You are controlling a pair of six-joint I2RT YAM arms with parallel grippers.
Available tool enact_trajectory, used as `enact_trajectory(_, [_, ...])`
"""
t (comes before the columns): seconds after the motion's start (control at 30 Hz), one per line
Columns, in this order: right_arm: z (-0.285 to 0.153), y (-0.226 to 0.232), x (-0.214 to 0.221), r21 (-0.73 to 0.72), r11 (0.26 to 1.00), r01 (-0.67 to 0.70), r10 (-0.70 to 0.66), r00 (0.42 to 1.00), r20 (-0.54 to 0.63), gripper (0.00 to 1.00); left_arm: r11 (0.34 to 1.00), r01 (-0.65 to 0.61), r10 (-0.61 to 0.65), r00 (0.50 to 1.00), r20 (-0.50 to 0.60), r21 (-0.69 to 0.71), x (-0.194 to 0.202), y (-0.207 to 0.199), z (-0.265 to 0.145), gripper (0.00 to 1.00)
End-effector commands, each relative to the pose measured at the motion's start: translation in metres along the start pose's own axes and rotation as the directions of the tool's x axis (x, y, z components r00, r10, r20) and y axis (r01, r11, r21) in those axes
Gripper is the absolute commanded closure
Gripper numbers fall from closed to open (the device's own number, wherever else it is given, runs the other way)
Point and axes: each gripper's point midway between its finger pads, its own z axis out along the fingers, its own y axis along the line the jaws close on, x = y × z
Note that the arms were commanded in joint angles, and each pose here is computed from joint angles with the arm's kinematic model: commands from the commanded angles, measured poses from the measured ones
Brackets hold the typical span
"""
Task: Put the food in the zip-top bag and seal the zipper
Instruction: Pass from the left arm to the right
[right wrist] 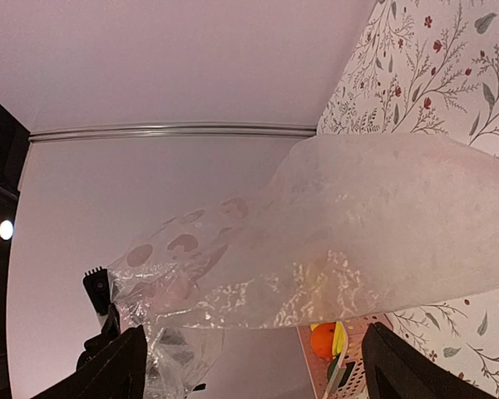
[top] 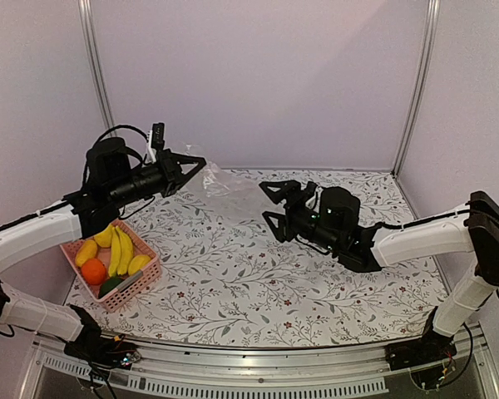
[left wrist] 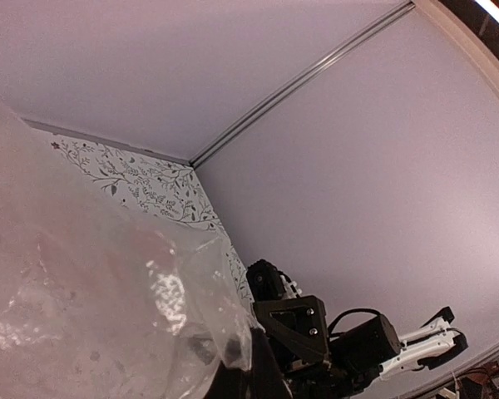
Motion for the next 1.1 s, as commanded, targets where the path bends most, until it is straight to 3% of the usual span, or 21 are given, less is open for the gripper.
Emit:
enact_trajectory(0.0, [-0.006,0.009,-0.005,-0.035,0.999,-0.002,0.004,0.999,0.036,0.1,0.999,0.01,-0.009,1.0,0.006,-0.04,0.004,0.007,-0.006,1.0])
enact_trajectory(0.33, [-0.013,0.015,-0.013,-0.049,0.999,0.01,-0.007,0.997,0.072,0.1,0.999,0.033,-0.033,0.999,-0.009,-0.031,0.009,0.009,-0.003,1.0])
enact_trajectory(0.6, [-0.005,0.012,-0.003,-0.037,0.999,0.005,-0.004,1.0,0.026,0.11,0.999,0.022,-0.023,1.0,-0.007,-0.03,0.008,0.008,-0.001,1.0])
enact_trajectory(0.83, [-0.005,0.02,0.011,-0.019,0.999,-0.027,0.027,0.999,-0.019,0.11,0.989,-0.034,0.034,0.999,-0.004,-0.144,0.006,0.028,-0.001,1.0])
enact_trajectory(1.07, [0.006,0.025,0.024,-0.004,1.0,-0.028,0.028,0.998,-0.056,0.11,0.995,-0.016,0.015,1.0,-0.007,-0.095,0.007,0.021,0.005,1.0])
